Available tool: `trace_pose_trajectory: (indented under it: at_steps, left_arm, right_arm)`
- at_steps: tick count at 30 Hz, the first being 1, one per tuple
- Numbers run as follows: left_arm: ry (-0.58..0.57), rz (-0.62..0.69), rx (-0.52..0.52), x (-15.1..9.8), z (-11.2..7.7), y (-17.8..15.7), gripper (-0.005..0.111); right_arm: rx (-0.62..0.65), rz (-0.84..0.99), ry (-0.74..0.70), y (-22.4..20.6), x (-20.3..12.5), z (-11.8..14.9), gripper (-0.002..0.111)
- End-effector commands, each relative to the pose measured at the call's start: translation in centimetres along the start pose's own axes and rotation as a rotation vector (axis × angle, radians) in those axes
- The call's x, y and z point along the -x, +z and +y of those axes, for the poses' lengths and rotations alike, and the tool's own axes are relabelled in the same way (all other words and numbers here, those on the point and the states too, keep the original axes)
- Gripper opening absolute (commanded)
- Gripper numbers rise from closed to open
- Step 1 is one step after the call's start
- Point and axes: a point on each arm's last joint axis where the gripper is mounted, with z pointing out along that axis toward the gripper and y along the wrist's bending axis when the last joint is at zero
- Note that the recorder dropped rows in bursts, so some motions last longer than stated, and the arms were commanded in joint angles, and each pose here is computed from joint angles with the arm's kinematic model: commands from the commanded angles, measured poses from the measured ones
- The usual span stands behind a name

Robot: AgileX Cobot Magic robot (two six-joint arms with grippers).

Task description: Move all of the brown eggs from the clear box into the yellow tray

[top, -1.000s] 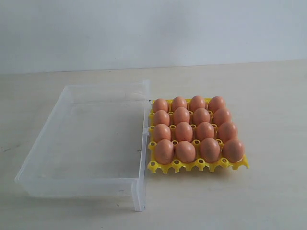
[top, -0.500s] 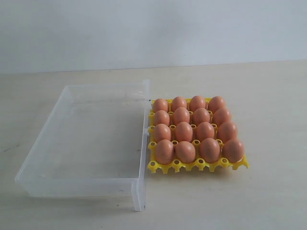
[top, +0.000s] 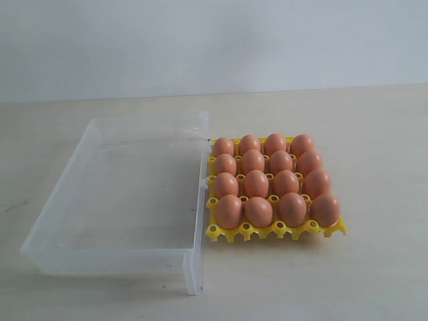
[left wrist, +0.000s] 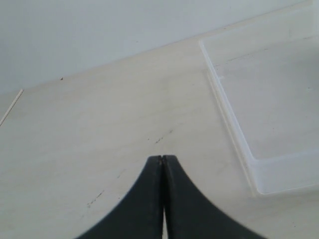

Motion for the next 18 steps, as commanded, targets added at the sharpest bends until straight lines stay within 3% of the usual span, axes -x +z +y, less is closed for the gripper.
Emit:
trace_pose_trajectory:
  at_steps: [1, 18]
  left_arm:
    - [-0.005, -0.016, 0.002, 0.2, 0.04, -0.09, 0.0]
    - [-0.005, -0.016, 0.002, 0.2, 0.04, -0.09, 0.0]
  right_arm:
    - [-0.004, 0.005, 0.015, -0.04, -0.16, -0.02, 0.0]
    - [0.004, 0.005, -0.026, -0.04, -0.17, 0.05, 0.0]
